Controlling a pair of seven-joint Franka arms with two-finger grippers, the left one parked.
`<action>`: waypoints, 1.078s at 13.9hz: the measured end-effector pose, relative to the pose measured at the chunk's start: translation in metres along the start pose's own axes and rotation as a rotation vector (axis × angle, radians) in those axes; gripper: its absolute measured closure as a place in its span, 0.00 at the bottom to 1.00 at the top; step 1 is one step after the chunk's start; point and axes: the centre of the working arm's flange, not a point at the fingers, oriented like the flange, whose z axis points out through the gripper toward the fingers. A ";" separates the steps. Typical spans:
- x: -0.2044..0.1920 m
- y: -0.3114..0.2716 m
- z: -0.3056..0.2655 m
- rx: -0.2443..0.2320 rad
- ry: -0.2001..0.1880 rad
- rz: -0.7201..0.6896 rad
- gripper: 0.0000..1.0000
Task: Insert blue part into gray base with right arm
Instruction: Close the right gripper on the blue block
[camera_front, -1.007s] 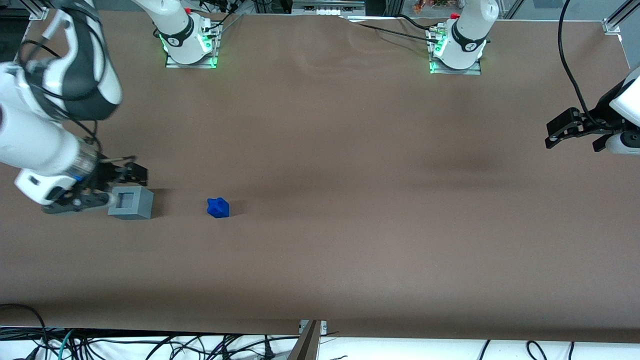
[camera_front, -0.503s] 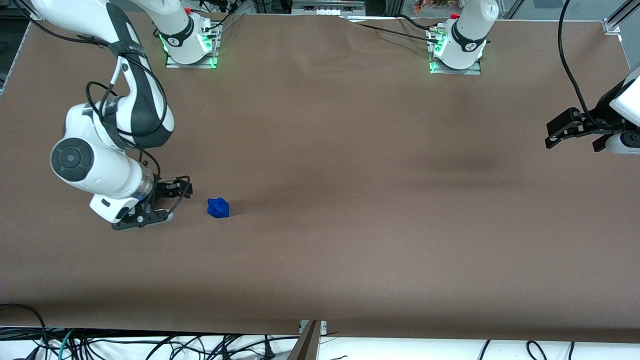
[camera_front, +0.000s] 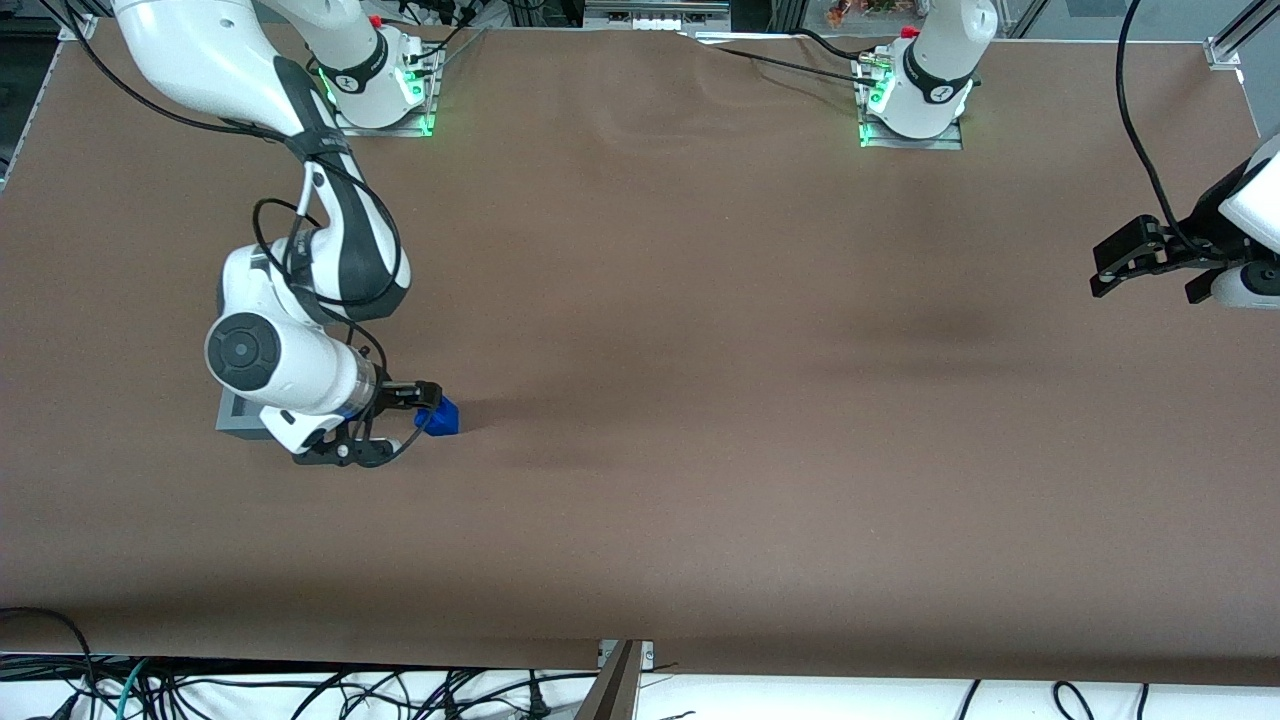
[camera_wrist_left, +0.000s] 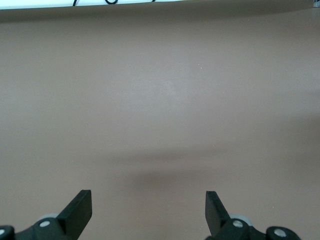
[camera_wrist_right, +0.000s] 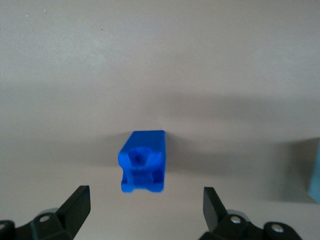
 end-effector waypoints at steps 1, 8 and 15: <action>0.001 -0.005 0.010 -0.002 -0.001 -0.007 0.00; 0.004 -0.013 0.047 -0.013 -0.002 -0.024 0.00; 0.004 -0.012 0.055 -0.019 -0.008 -0.032 0.50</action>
